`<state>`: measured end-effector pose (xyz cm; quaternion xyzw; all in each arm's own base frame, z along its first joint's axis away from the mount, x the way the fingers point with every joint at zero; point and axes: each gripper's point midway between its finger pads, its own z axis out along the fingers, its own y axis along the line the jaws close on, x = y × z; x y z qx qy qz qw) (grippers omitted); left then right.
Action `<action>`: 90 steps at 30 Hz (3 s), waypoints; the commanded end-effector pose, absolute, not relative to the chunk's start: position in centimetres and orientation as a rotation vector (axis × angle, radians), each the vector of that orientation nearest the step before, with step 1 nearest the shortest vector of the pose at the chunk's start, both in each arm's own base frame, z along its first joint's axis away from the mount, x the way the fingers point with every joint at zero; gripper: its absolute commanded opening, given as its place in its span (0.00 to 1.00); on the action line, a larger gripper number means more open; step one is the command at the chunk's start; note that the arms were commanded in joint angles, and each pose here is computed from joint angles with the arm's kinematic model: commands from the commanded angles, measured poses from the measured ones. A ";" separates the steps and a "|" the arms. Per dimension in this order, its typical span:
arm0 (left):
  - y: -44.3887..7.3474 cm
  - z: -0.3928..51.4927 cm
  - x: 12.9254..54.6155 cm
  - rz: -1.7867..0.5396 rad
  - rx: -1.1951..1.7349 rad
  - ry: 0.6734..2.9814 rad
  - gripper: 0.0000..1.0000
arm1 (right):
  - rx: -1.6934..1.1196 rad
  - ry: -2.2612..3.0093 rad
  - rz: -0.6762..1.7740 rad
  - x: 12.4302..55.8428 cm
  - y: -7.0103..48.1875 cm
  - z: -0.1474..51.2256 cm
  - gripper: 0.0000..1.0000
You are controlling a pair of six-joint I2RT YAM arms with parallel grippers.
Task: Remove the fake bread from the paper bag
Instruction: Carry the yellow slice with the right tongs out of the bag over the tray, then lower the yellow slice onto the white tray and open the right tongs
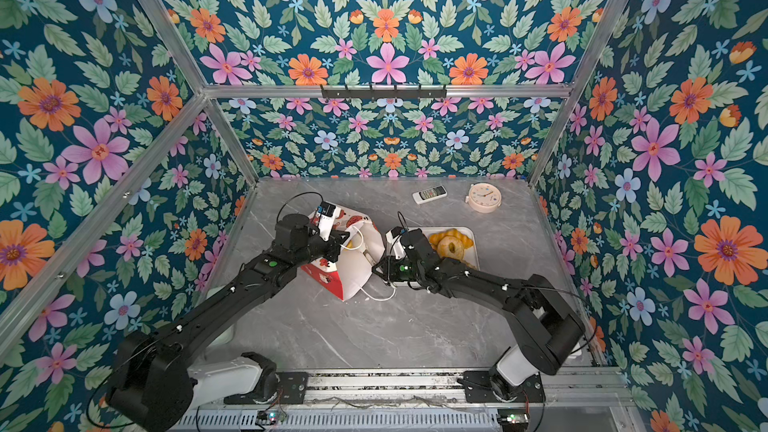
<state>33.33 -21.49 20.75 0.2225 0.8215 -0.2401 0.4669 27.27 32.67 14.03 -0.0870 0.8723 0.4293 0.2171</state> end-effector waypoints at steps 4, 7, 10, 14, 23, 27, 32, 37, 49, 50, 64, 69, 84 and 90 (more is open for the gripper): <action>-21.2 21.3 34.4 -0.558 0.509 1.989 0.00 | -0.296 2.457 1.090 25.4 30.4 14.2 0.00; -21.1 21.4 34.7 -0.549 0.486 1.980 0.00 | -0.311 2.488 1.072 24.5 29.7 13.9 0.00; -20.9 21.7 34.9 -0.542 0.463 1.968 0.00 | -0.323 2.497 1.086 23.4 29.0 14.1 0.00; -20.5 21.7 35.0 -0.526 0.445 1.961 0.00 | -0.307 2.489 1.064 22.5 27.8 14.7 0.00; -19.8 21.3 35.3 -0.487 0.406 1.964 0.00 | -0.272 2.495 0.910 20.9 23.9 16.2 0.00; -19.6 21.1 35.5 -0.474 0.396 1.963 0.00 | -0.245 2.479 0.828 20.6 22.0 17.1 0.00; -19.6 20.9 35.5 -0.474 0.393 1.960 0.00 | -0.223 2.494 0.670 19.9 18.9 18.1 0.00; -19.3 20.6 35.3 -0.474 0.387 1.958 0.00 | -0.177 2.536 0.507 19.1 15.7 18.7 0.00; -19.2 19.9 34.5 -0.508 0.384 1.941 0.00 | -0.123 2.662 0.229 17.7 11.5 19.0 0.00; -19.2 19.9 34.5 -0.510 0.384 1.938 0.00 | -0.123 2.668 0.214 17.7 11.4 19.1 0.00; -18.9 19.1 33.8 -0.547 0.369 1.920 0.00 | -0.184 2.748 0.091 19.4 12.3 18.3 0.00; -18.8 18.7 33.7 -0.555 0.364 1.921 0.00 | -0.203 2.768 0.084 19.9 13.0 18.1 0.00; -18.5 18.2 34.0 -0.580 0.349 1.923 0.00 | -0.263 2.786 0.180 20.3 15.2 17.9 0.00; -18.4 18.1 33.9 -0.582 0.346 1.924 0.00 | -0.298 2.779 0.229 20.8 16.5 17.5 0.00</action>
